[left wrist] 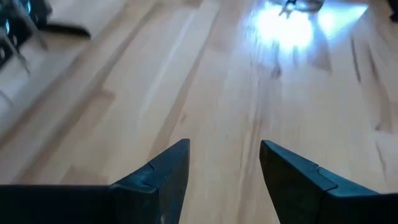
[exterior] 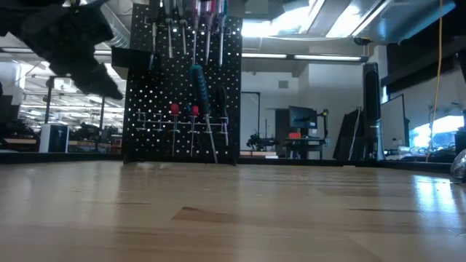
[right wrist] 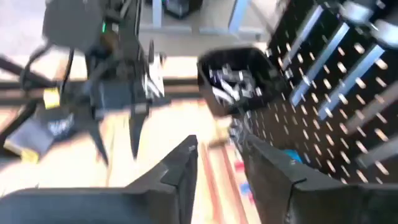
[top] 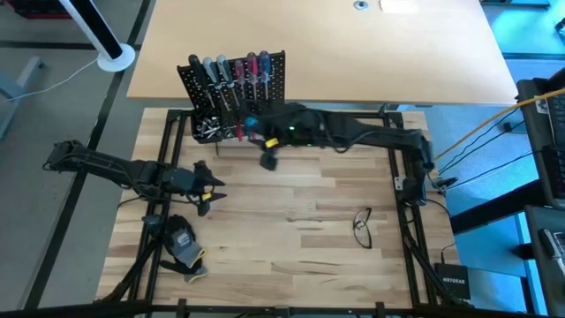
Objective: Hang tools onto peg board
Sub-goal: Hang the black safety glasses onto the peg board
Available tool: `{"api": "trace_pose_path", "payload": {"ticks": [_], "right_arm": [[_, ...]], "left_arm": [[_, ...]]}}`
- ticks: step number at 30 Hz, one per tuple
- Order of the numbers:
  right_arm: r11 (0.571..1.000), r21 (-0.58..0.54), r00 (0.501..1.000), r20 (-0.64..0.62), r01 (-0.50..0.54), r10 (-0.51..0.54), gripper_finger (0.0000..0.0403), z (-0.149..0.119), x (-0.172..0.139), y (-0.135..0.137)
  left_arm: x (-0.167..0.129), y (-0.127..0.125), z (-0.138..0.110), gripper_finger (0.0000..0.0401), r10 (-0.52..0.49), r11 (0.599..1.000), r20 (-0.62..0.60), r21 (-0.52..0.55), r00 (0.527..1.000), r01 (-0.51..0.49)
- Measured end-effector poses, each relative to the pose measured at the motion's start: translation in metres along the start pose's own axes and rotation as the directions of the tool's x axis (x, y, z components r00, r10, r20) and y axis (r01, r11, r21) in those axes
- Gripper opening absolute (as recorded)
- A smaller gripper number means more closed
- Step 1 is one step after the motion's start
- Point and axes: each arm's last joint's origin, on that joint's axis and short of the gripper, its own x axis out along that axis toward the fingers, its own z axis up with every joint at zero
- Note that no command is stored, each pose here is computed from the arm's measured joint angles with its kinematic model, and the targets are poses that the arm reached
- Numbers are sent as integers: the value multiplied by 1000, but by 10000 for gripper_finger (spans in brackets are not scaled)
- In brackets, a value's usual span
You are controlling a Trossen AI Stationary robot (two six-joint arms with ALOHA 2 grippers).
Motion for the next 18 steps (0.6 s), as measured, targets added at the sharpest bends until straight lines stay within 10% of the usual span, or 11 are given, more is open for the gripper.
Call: {"api": "trace_pose_path", "payload": {"ticks": [8, 18], "right_arm": [[994, -38, 985, -142, -102, 96, 48, -29, -66, 20], [984, 94, 985, 101, -148, 139, 4, -114, -110, 21]], "left_arm": [[-4, -1, 13, 184, -42, 991, 136, 129, 990, 24], [-17, 0, 21, 184, -74, 988, 249, 153, 966, 36]]}}
